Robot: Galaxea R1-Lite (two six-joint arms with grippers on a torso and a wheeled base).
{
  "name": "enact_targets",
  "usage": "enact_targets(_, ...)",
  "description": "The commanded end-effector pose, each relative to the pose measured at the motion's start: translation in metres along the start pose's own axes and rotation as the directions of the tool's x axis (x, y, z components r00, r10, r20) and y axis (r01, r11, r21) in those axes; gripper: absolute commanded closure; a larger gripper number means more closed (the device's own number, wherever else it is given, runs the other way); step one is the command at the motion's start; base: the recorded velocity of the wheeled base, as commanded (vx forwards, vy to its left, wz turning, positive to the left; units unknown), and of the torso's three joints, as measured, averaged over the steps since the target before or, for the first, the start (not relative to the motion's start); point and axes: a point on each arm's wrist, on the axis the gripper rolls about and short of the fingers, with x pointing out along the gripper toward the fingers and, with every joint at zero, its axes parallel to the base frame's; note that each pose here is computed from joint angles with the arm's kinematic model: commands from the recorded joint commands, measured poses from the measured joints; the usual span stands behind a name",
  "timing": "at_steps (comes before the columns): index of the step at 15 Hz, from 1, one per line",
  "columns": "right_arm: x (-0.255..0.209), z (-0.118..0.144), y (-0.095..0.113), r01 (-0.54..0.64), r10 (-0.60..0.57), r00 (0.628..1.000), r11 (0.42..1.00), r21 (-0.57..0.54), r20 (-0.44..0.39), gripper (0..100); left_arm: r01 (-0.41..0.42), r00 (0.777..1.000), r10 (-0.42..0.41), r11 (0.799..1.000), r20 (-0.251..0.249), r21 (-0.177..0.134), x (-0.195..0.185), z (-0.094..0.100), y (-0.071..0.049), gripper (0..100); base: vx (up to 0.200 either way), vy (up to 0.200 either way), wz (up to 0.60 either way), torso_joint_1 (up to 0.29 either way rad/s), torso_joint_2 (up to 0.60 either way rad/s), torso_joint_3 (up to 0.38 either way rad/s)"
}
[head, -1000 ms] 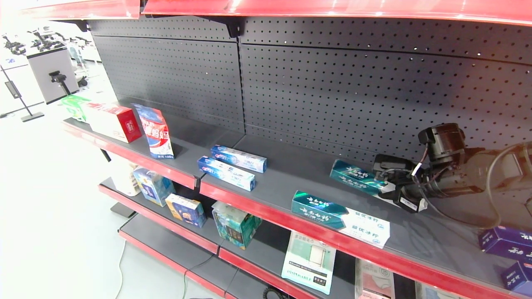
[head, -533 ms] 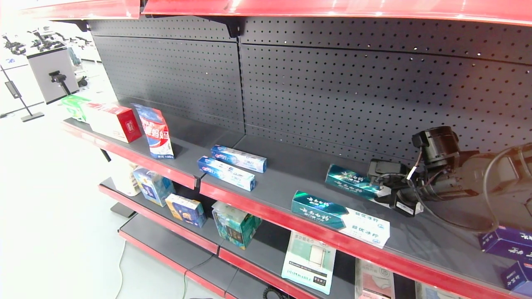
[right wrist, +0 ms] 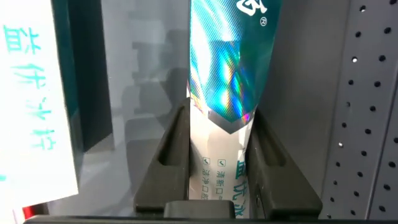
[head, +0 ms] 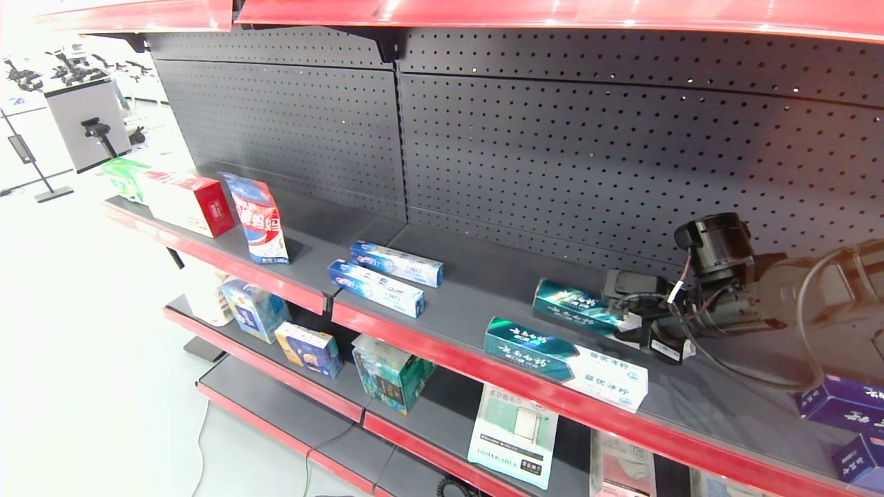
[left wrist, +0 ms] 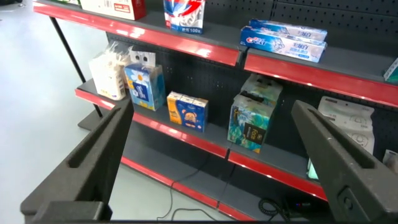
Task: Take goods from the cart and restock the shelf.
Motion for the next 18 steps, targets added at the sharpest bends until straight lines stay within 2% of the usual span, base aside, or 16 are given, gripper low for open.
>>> enact_targets(1,0.0014,0.0026,0.0021,-0.007,0.007,1.0,1.0,-0.007,0.004,100,0.0,1.0,0.0,1.0,0.001,0.0,0.0001,0.0002,0.0,0,0.0,0.0,0.0,0.0,0.0,0.0)
enact_targets(12,0.0076,0.0054,0.007,-0.03,0.03,1.0,0.999,-0.017,0.003,100,0.0,1.0,0.0,1.0,0.001,0.0,0.0001,0.0002,0.0,0,0.0,0.0,0.0,0.0,0.0,0.0)
enact_targets(13,0.0091,0.006,0.0076,-0.034,0.034,0.999,0.999,-0.019,0.003,0,0.0,1.0,0.0,1.0,-0.001,0.0,0.0001,0.0,0.0,0,0.0,0.0,0.0,0.0,0.0,0.0)
enact_targets(18,0.0086,0.0064,0.007,-0.028,0.028,1.0,0.999,-0.016,0.006,0,0.0,1.0,0.0,1.0,-0.001,0.0,0.0001,0.0,0.0,0,0.0,0.0,0.0,0.0,0.0,0.0)
